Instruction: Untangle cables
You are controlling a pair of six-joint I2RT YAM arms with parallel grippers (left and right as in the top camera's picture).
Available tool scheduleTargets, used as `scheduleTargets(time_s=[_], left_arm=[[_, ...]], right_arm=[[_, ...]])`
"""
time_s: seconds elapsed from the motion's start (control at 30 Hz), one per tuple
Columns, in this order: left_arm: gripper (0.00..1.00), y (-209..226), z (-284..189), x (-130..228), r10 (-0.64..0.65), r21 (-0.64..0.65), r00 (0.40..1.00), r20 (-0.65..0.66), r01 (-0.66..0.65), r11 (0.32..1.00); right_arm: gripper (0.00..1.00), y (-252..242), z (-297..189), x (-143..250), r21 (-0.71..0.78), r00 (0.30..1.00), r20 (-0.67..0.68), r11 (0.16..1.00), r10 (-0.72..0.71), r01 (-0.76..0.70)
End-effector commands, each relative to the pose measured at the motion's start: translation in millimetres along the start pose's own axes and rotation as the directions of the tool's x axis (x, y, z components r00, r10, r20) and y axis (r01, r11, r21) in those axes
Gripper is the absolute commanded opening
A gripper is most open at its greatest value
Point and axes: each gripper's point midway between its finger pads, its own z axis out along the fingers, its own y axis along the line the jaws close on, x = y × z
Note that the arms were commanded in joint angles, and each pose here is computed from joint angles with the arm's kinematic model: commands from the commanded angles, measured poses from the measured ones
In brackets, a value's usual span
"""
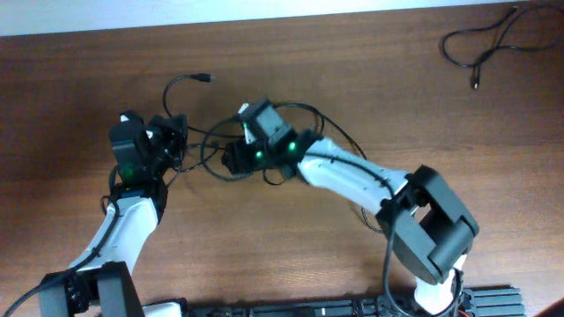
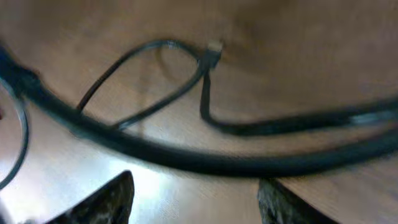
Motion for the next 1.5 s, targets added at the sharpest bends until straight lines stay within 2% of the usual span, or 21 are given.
scheduleTargets(time_s=[0.0,0.07,0.1,0.17,0.2,0.27,0.37,0.43,0.5,0.53,0.63,0.73,0.77,0.8,0.9,0.97,1.1,1.23,1.27,1.4,1.47], left_arm=[[0.0,-7,-2,-2,-0.035,0.014,0.999,0.01,0.035,0.999],[0.0,-9,-2,3,-0.035,0.023,0.999,-0.02,0.035,0.999],[0.0,-9,-2,4,-0.034,0.025,0.999,-0.028,0.035,0.999],[0.0,-9,-2,4,-0.034,0.026,0.999,-0.029,0.035,0.999],[0.0,-8,-3,0,-0.035,0.024,0.999,-0.02,0.035,0.999],[0.0,-4,-6,-13,-0.026,0.021,1.0,0.009,0.026,0.999],[0.0,10,-18,-54,0.027,0.003,0.995,0.092,-0.028,1.0],[0.0,27,-28,-76,0.059,-0.044,0.989,0.136,-0.053,0.998],[0.0,49,-37,-89,0.046,-0.111,0.987,0.152,-0.029,0.993],[0.0,59,-40,-90,0.021,-0.137,0.989,0.145,0.0,0.991],[0.0,58,-39,-75,-0.008,-0.115,0.998,0.062,0.015,0.993],[0.0,40,-33,-50,0.027,-0.039,0.999,-0.046,-0.029,0.999],[0.0,28,-30,-38,0.128,0.018,0.987,-0.095,-0.127,0.992],[0.0,19,-28,-25,0.231,0.07,0.964,-0.134,-0.223,0.972],[0.0,7,-25,16,0.468,0.189,0.856,-0.222,-0.433,0.881],[0.0,11,-24,35,0.519,0.21,0.81,-0.272,-0.477,0.854],[0.0,37,-27,44,0.449,0.11,0.823,-0.349,-0.439,0.892],[0.0,106,-40,34,0.256,-0.275,0.898,-0.358,-0.363,0.89],[0.0,114,-44,33,0.231,-0.324,0.906,-0.354,-0.351,0.879],[0.0,123,-48,36,0.209,-0.359,0.906,-0.368,-0.346,0.867],[0.0,125,-50,36,0.203,-0.369,0.906,-0.371,-0.344,0.864]], right_arm=[[0.63,-29,6,-26,0.095,0.968,0.233,0.989,0.089,-0.114],[0.62,-31,6,-49,0.091,0.933,0.352,0.989,0.077,-0.116],[0.54,-31,8,-54,0.088,0.922,0.379,0.989,0.074,-0.116],[0.11,-34,11,-53,0.098,0.925,0.375,0.99,0.062,-0.106],[0.04,-37,10,-52,0.116,0.931,0.363,0.99,0.031,-0.078],[0.04,-51,0,-47,0.182,0.95,0.312,0.982,-0.01,-0.05],[0.04,-100,-50,-45,0.341,0.976,0.213,0.939,-0.042,-0.034],[0.04,-132,-95,-59,0.405,0.976,0.216,0.913,-0.033,-0.058],[0.04,-163,-146,-76,0.432,0.961,0.277,0.891,0.018,-0.141],[0.04,-168,-162,-80,0.407,0.955,0.295,0.899,0.042,-0.165],[0.04,-149,-185,-90,0.171,0.962,0.27,0.982,0.035,-0.084],[0.16,-138,-176,-79,0.077,0.976,0.21,0.994,0.059,-0.076],[0.24,-136,-170,-74,0.076,0.98,0.191,0.995,0.056,-0.071],[0.28,-132,-164,-70,0.076,0.985,0.171,0.997,0.017,-0.03],[0.4,-112,-143,-55,0.075,0.968,0.094,0.971,-0.232,0.226],[0.44,-94,-129,-44,0.051,0.931,0.058,0.932,-0.361,0.359],[0.52,-69,-97,-33,-0.003,0.902,0.042,0.903,-0.43,0.43],[0.63,-32,-62,-15,-0.131,0.853,0.057,0.843,-0.519,0.522],[0.64,-26,-54,-11,-0.144,0.844,0.06,0.832,-0.533,0.535],[0.67,-1,-21,13,-0.199,0.797,0.059,0.775,-0.601,0.6],[0.7,7,-10,26,-0.204,0.734,0.055,0.712,-0.677,0.672]])
